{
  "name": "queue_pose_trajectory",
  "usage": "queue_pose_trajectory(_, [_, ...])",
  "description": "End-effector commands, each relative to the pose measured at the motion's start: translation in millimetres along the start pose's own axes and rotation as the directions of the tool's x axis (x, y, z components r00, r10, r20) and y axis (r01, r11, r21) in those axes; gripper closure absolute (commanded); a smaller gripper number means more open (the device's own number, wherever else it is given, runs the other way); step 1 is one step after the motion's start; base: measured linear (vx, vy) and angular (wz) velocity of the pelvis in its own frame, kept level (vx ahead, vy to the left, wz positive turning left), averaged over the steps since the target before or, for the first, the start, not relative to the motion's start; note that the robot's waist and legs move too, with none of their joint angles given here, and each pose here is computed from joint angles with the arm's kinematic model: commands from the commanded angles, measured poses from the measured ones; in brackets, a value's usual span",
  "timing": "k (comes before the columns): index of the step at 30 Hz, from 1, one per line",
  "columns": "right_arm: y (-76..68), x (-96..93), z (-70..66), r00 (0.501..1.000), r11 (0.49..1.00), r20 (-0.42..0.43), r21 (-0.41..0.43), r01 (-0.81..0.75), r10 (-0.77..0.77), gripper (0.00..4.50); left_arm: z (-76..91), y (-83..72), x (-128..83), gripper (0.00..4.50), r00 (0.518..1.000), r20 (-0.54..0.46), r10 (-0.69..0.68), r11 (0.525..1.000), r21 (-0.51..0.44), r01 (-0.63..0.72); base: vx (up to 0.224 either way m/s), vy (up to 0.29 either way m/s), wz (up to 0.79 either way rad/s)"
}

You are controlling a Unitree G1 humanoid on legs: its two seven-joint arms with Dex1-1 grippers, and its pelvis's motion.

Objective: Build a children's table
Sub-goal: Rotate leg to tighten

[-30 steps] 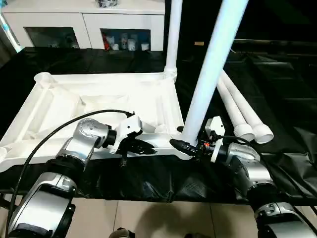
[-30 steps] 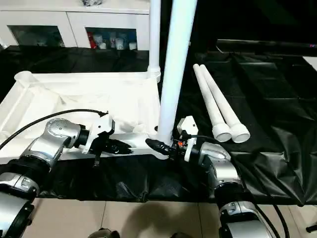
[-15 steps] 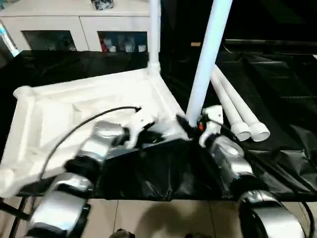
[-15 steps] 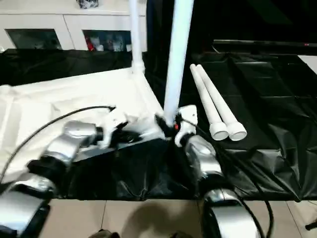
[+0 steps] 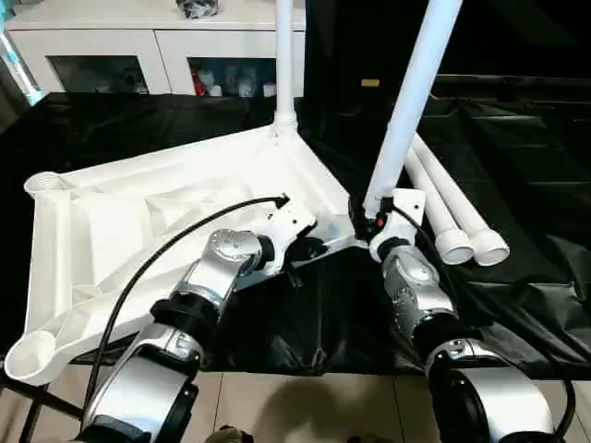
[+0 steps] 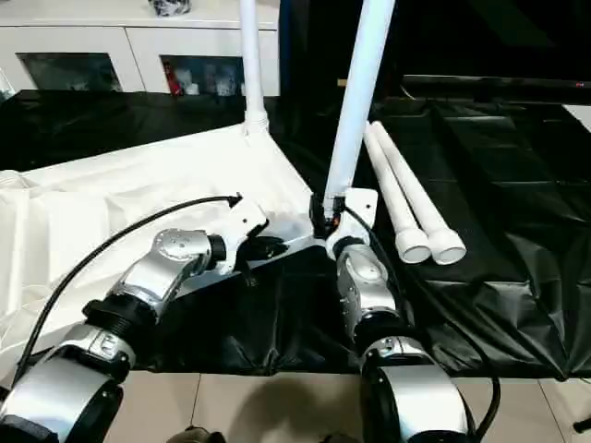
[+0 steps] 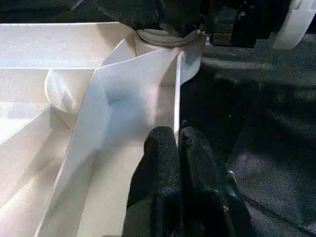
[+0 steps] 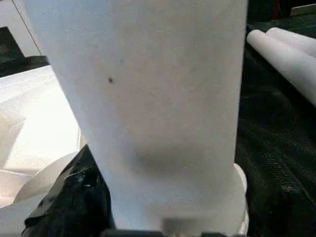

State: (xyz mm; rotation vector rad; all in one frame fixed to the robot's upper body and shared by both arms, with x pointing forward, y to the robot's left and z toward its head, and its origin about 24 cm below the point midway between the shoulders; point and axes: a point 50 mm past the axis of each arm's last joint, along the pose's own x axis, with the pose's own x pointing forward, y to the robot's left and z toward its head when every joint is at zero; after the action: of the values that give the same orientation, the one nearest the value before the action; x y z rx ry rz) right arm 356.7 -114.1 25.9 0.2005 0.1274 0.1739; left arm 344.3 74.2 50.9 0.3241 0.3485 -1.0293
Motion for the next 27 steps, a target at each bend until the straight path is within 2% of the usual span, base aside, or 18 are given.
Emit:
queue_pose_trajectory(1, [17.1,-7.4,-28.9,0.992,0.999,-0.119,0.01,-0.043,0.044,1.71,22.5,1.6,1.2,4.5,0.994,0.102,0.033,0.999,0.037,-0.037,0.0,0.0,0.0])
queue_pose_trajectory(2, [16.8,-6.9,-27.2,0.993,0.999,-0.108,0.002,-0.044,0.044,1.71,22.2,1.9,0.6,4.5,0.994,0.103,0.034,0.999,0.037,-0.038,0.0,0.0,0.0])
queue_pose_trajectory(3, [16.7,-6.3,-25.4,0.994,0.999,-0.098,0.012,-0.048,0.049,1.36,21.8,2.2,-0.1,4.5,0.994,0.105,0.033,0.998,0.04,-0.037,0.0,0.0,0.0])
queue_pose_trajectory(4, [15.1,-5.6,-23.2,0.996,0.999,-0.085,0.011,-0.04,0.041,1.36,21.3,2.4,-0.9,4.5,0.994,0.107,0.028,0.998,0.044,-0.033,0.0,0.0,0.0])
queue_pose_trajectory(5, [13.8,-4.6,-19.0,0.997,0.998,-0.061,0.021,-0.053,0.054,1.13,19.8,3.5,-3.0,4.5,0.994,0.109,0.024,0.999,0.046,-0.03,0.0,0.0,0.0])
queue_pose_trajectory(7, [11.5,-4.0,-15.4,0.997,0.998,-0.042,0.018,-0.062,0.063,0.95,18.5,4.1,-4.6,4.5,0.994,0.111,0.02,0.998,0.049,-0.025,0.0,0.0,0.0])
queue_pose_trajectory(9, [6.1,-3.8,-10.0,0.997,0.997,-0.017,-0.004,-0.08,0.08,0.91,13.9,5.0,-9.4,4.5,0.994,0.109,-0.006,0.998,0.069,-0.001,0.0,0.0,0.0])
queue_pose_trajectory(14, [-7.7,-7.4,-3.7,0.989,0.988,0.008,-0.055,-0.145,0.145,0.48,5.2,8.0,-19.8,4.5,0.995,0.094,-0.038,0.995,0.093,0.029,0.0,0.0,0.0])
queue_pose_trajectory(18, [-19.7,-13.5,-0.3,0.973,0.968,0.01,-0.107,-0.228,0.23,0.48,-0.3,9.6,-27.4,4.5,0.994,0.08,-0.076,0.992,0.11,0.067,0.0,0.0,0.0])
queue_pose_trajectory(19, [-24.0,-16.8,1.6,0.959,0.949,0.004,-0.14,-0.281,0.284,0.48,-2.5,9.8,-31.0,4.5,0.992,0.073,-0.1,0.989,0.119,0.091,0.0,0.0,0.0])
queue_pose_trajectory(22, [-28.9,-20.5,4.3,0.937,0.923,-0.009,-0.167,-0.346,0.349,0.48,-5.3,10.3,-35.0,4.5,0.99,0.062,-0.127,0.984,0.132,0.118,0.0,0.0,0.0])
queue_pose_trajectory(23, [-33.3,-24.0,7.7,0.908,0.889,-0.032,-0.19,-0.417,0.419,0.48,-8.0,11.0,-39.2,4.5,0.986,0.05,-0.161,0.978,0.143,0.152,0.0,0.0,0.0])
queue_pose_trajectory(25, [-35.4,-25.9,9.5,0.889,0.867,-0.047,-0.2,-0.456,0.456,0.48,-9.2,11.5,-41.5,4.5,0.983,0.044,-0.18,0.974,0.147,0.172,0.0,0.0,0.0])
queue_pose_trajectory(26, [-37.5,-28.3,11.5,0.858,0.832,-0.08,-0.214,-0.512,0.508,0.48,-9.9,11.5,-44.8,4.5,0.975,0.036,-0.217,0.965,0.156,0.209,0.0,0.0,0.0])
queue_pose_trajectory(27, [-37.5,-28.3,11.5,0.858,0.832,-0.08,-0.214,-0.512,0.508,0.48,-9.9,11.5,-44.8,4.5,0.975,0.036,-0.217,0.965,0.156,0.209,0.0,0.0,0.0])
